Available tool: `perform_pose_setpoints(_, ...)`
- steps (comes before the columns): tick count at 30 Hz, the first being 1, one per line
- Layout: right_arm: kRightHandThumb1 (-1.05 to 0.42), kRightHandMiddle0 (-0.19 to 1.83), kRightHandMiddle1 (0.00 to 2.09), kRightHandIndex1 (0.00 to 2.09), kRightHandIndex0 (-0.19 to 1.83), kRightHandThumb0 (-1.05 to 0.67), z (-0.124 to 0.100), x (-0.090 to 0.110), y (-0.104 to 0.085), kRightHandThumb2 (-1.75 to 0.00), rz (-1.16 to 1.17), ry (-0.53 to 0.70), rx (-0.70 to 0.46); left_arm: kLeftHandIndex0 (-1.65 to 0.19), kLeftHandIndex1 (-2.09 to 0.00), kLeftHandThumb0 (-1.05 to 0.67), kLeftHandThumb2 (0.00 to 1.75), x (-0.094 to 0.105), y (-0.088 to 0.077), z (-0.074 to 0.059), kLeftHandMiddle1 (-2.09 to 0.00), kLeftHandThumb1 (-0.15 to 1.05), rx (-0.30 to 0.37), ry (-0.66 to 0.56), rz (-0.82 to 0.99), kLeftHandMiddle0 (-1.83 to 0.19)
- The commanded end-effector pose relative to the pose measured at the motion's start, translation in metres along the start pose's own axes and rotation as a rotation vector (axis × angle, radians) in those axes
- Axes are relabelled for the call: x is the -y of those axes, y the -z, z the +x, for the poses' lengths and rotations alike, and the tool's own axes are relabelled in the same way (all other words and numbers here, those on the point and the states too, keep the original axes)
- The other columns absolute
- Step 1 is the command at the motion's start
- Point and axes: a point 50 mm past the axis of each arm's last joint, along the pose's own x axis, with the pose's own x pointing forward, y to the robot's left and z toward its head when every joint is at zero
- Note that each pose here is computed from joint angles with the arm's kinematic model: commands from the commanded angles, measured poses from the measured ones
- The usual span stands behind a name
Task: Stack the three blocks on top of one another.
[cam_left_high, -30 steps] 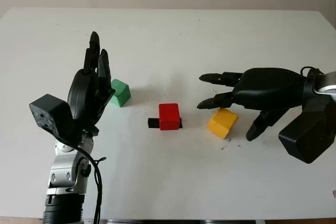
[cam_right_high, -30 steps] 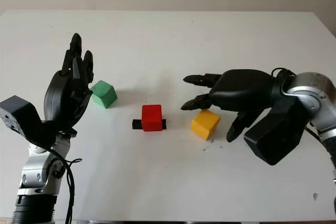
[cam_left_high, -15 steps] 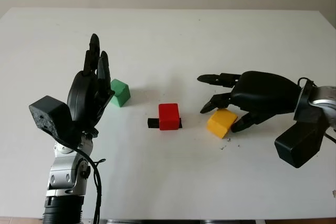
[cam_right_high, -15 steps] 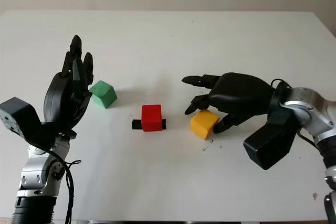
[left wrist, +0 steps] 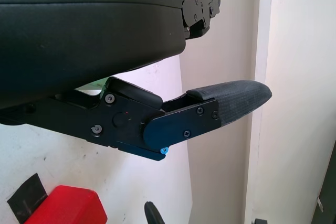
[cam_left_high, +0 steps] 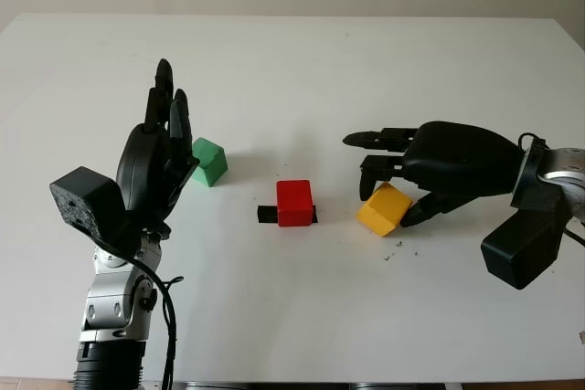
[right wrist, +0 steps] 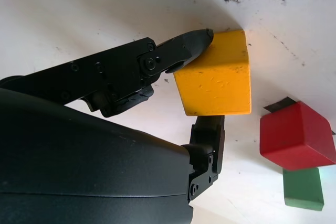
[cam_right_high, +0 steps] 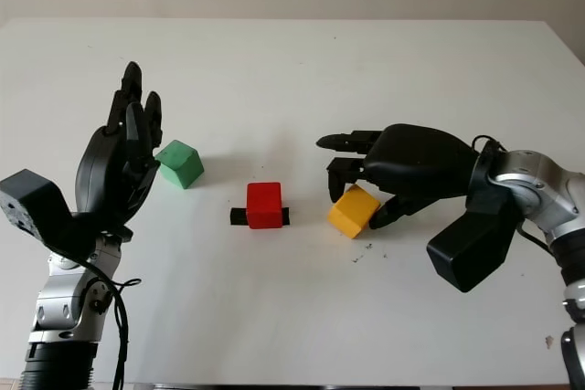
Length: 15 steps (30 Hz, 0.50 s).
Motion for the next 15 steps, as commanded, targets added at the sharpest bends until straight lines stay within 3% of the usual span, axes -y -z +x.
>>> perform_pose_setpoints(1, -1.01, 0.31, 1.36, 0.06, 0.18, -0.41, 0.002, 0.005, 0.0, -0.05, 0.016, 0.017, 0.005, 0.19, 0.0, -0.75, 0.71, -0.001, -0.002, -0.001, 0.0, 1.05, 0.008, 0.0, 0.005, 0.19)
perform_pose_setpoints(9, -1.0, 0.31, 1.41, 0.06, 0.19, -0.41, 0.007, 0.018, 0.005, -0.05, 0.086, 0.064, -0.009, 0.19, 0.0, -0.75, 0.71, 0.0, -0.003, 0.0, 0.0, 1.05, 0.003, -0.004, 0.003, 0.19)
perform_pose_setpoints(15, -1.01, 0.26, 1.37, 0.07, 0.21, -0.4, 0.015, 0.048, 0.01, -0.05, 0.067, 0.133, -0.024, 0.19, 0.0, -0.75, 0.71, 0.0, -0.002, 0.0, 0.0, 1.05, 0.003, 0.0, 0.005, 0.19)
